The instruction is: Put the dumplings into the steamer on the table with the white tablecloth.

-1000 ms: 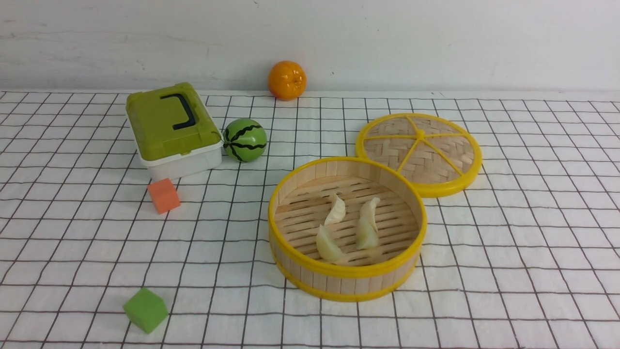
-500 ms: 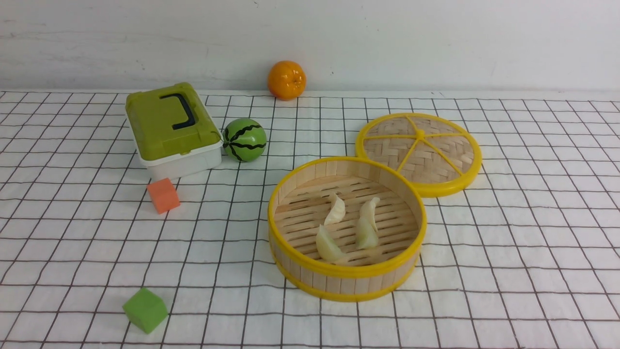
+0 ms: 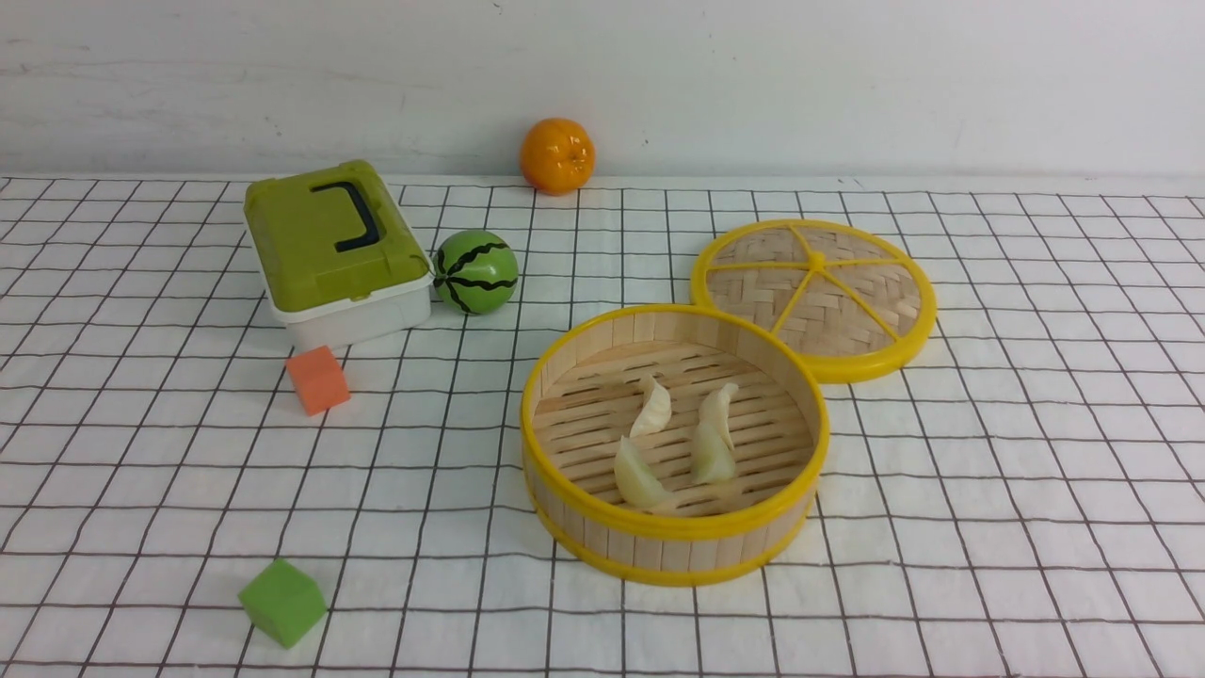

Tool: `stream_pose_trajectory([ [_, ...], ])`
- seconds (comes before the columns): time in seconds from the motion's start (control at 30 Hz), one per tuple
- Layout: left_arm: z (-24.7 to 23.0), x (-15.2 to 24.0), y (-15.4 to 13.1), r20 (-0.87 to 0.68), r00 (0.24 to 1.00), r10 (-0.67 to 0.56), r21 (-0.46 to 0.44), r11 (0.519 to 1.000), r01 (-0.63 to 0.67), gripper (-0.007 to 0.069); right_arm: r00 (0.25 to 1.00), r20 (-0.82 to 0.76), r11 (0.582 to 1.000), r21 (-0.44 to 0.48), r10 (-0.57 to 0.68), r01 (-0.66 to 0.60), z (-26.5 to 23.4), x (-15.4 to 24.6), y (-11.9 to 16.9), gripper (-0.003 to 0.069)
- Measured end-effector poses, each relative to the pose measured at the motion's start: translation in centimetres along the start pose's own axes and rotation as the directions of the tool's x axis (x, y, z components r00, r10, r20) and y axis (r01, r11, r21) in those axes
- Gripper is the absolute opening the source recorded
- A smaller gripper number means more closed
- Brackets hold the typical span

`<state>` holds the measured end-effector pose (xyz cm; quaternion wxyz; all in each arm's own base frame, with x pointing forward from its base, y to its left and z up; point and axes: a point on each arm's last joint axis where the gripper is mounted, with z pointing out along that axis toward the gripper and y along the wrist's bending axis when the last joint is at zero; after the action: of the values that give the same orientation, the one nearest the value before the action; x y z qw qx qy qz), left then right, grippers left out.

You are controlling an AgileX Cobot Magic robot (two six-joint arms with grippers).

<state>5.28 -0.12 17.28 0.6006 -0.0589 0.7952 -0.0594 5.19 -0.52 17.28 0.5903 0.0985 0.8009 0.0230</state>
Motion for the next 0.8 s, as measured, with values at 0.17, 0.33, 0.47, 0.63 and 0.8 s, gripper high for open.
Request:
stream_pose_trajectory([
  [0.17, 0.00, 0.00, 0.00, 0.000, 1.000, 0.000, 0.000, 1.000, 0.000, -0.0013, 1.000, 0.000, 1.000, 0.000, 0.000, 0.000, 0.00, 0.00, 0.00, 0.0076],
  [0.33, 0.00, 0.00, 0.00, 0.000, 1.000, 0.000, 0.000, 1.000, 0.000, -0.0013, 1.000, 0.000, 1.000, 0.000, 0.000, 0.000, 0.00, 0.00, 0.00, 0.0084],
  [0.47, 0.00, 0.00, 0.00, 0.000, 1.000, 0.000, 0.000, 1.000, 0.000, -0.0012, 1.000, 0.000, 1.000, 0.000, 0.000, 0.000, 0.00, 0.00, 0.00, 0.0092],
  [0.63, 0.00, 0.00, 0.00, 0.000, 1.000, 0.000, 0.000, 1.000, 0.000, -0.0012, 1.000, 0.000, 1.000, 0.000, 0.000, 0.000, 0.00, 0.00, 0.00, 0.0095],
  [0.8, 0.00, 0.00, 0.00, 0.000, 1.000, 0.000, 0.000, 1.000, 0.000, -0.0012, 1.000, 0.000, 1.000, 0.000, 0.000, 0.000, 0.00, 0.00, 0.00, 0.0102],
])
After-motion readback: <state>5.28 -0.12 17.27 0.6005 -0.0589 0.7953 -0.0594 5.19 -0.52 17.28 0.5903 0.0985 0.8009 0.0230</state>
